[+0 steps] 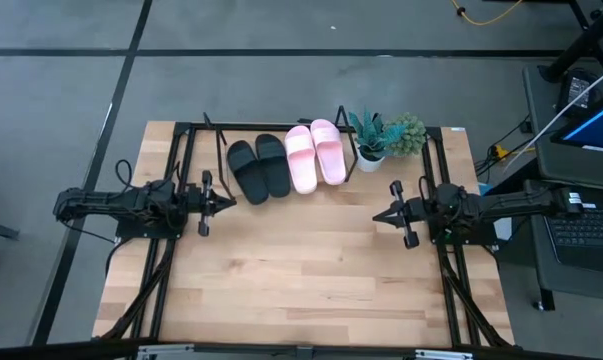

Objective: Pick and place slides into the shelf
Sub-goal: Return to Home Position

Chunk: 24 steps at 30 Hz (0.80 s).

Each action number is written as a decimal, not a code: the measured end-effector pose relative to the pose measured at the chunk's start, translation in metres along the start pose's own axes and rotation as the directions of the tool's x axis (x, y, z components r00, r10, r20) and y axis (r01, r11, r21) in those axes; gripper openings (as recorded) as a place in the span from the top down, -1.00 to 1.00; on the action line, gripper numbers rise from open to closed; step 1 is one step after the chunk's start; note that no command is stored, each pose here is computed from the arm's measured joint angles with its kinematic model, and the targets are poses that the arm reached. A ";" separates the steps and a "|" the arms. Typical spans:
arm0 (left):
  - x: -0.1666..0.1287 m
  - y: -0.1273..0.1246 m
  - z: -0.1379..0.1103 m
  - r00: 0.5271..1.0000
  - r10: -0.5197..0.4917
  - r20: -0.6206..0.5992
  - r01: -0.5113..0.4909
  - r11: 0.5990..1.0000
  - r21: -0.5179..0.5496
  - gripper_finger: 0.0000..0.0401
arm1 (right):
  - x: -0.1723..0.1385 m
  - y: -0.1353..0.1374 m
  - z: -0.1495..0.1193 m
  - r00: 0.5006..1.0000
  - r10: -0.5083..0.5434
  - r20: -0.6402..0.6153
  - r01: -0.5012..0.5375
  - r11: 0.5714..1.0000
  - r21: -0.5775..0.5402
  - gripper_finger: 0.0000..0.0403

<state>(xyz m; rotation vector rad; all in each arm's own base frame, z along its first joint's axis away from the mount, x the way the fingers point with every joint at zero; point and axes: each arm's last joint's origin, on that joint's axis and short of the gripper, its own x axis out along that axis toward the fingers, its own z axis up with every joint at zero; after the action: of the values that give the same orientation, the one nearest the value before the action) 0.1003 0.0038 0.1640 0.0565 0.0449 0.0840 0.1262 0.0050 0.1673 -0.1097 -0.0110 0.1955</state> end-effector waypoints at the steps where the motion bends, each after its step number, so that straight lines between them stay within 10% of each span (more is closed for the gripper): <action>1: 0.000 0.000 0.000 1.000 0.005 0.000 -0.005 1.000 0.000 1.00 | 0.000 0.000 0.000 1.000 0.000 -0.003 0.000 1.000 0.002 0.96; 24: 0.000 0.000 0.000 1.000 0.007 0.001 -0.007 1.000 0.007 1.00 | 0.000 0.000 -0.001 1.000 0.000 -0.012 0.002 0.983 0.184 0.84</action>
<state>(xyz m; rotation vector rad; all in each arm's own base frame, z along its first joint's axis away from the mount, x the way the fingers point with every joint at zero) 0.1003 0.0041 0.1642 0.0634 0.0443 0.0910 0.1263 0.0049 0.1661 0.0738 0.0194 0.1940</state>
